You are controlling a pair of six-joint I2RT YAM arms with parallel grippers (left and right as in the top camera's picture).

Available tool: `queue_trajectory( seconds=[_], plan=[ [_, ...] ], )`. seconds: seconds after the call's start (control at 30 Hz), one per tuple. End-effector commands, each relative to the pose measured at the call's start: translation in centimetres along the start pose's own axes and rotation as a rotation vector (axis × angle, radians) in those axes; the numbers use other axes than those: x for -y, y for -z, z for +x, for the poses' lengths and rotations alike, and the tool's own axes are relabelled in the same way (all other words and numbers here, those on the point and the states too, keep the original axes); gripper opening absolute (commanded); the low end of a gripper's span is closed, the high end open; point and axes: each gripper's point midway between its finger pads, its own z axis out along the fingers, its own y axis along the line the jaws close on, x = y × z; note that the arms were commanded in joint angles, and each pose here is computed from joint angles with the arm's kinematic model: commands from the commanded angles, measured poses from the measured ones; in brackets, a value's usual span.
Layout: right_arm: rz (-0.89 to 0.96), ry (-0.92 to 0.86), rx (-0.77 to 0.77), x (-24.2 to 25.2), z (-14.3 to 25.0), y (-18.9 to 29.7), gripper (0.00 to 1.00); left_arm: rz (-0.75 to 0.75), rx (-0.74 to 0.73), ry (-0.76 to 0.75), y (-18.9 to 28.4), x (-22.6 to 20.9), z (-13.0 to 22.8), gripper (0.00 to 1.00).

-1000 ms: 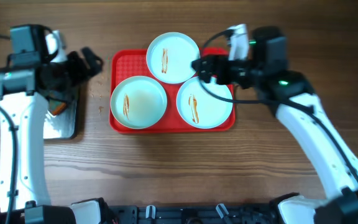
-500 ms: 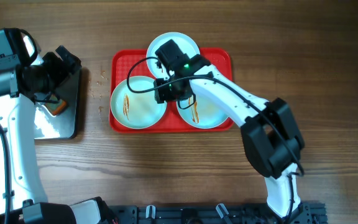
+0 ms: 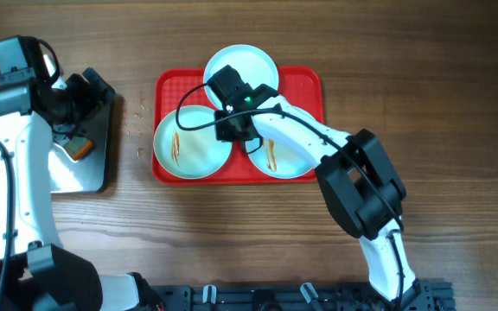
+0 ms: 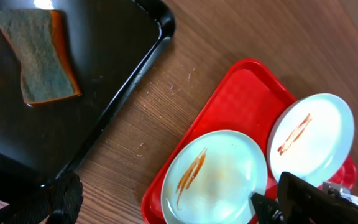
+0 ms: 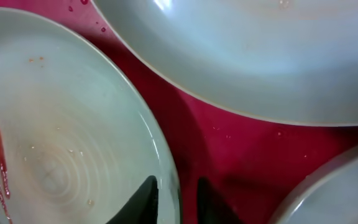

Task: Clean dirty plates on tray and stack at the side
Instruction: 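Grip the rim of the lower-left plate with the right gripper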

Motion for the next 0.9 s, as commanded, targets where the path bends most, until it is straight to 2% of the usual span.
queue_trajectory(
  seconds=[0.0, 0.13, 0.27, 0.3, 0.33, 0.37, 0.4, 0.43, 0.47, 0.57, 0.6, 0.8, 0.87],
  plan=[
    [0.016, -0.085, 0.005, 0.1, -0.2, -0.8, 0.12, -0.028, -0.005, 0.013, -1.1, -0.5, -0.7, 0.95],
    [0.014, -0.083, -0.010, -0.1, 0.4, -1.4, 0.05, -0.070, -0.025, 0.034, -2.5, -1.3, -0.7, 0.89],
    [0.010, -0.074, -0.027, -0.5, 1.0, -2.1, 0.05, -0.123, -0.047, 0.079, -4.1, -2.3, -0.7, 0.89],
    [-0.006, -0.074, -0.040, -0.8, 1.2, -2.2, 0.09, -0.130, -0.058, 0.081, -4.6, -2.5, -0.5, 0.89],
    [-0.005, -0.090, -0.043, -0.8, 1.3, -2.2, 0.21, -0.136, -0.068, 0.083, -5.0, -2.6, -0.4, 0.89],
    [-0.007, -0.093, -0.047, -0.8, 1.4, -2.2, 0.28, -0.138, -0.073, 0.083, -5.2, -2.7, -0.4, 0.89],
    [-0.015, -0.093, -0.053, -1.0, 1.5, -2.2, 0.62, -0.142, -0.082, 0.085, -5.5, -2.8, -0.3, 0.89],
    [-0.022, -0.092, -0.058, -1.1, 1.5, -2.2, 0.77, -0.149, -0.087, 0.086, -5.7, -2.9, -0.2, 0.89],
    [-0.032, -0.090, -0.066, -1.3, 1.7, -2.2, 0.78, -0.151, -0.090, 0.086, -5.8, -3.0, -0.2, 0.89],
    [-0.045, -0.097, -0.086, -1.2, 1.9, -1.9, 0.15, -0.167, -0.083, 0.085, -5.8, -3.3, -0.3, 0.89],
    [-0.043, -0.107, -0.089, -0.9, 1.8, -1.7, 0.06, -0.170, -0.082, 0.085, -5.8, -3.4, -0.3, 0.89],
    [-0.016, -0.135, -0.113, 0.5, 1.7, -1.2, 0.04, -0.172, -0.083, 0.085, -5.8, -3.4, -0.2, 0.89],
    [0.061, -0.136, -0.098, 1.6, 1.3, -0.3, 0.04, -0.178, -0.094, 0.086, -5.8, -3.5, 0.0, 0.89]
  ],
)
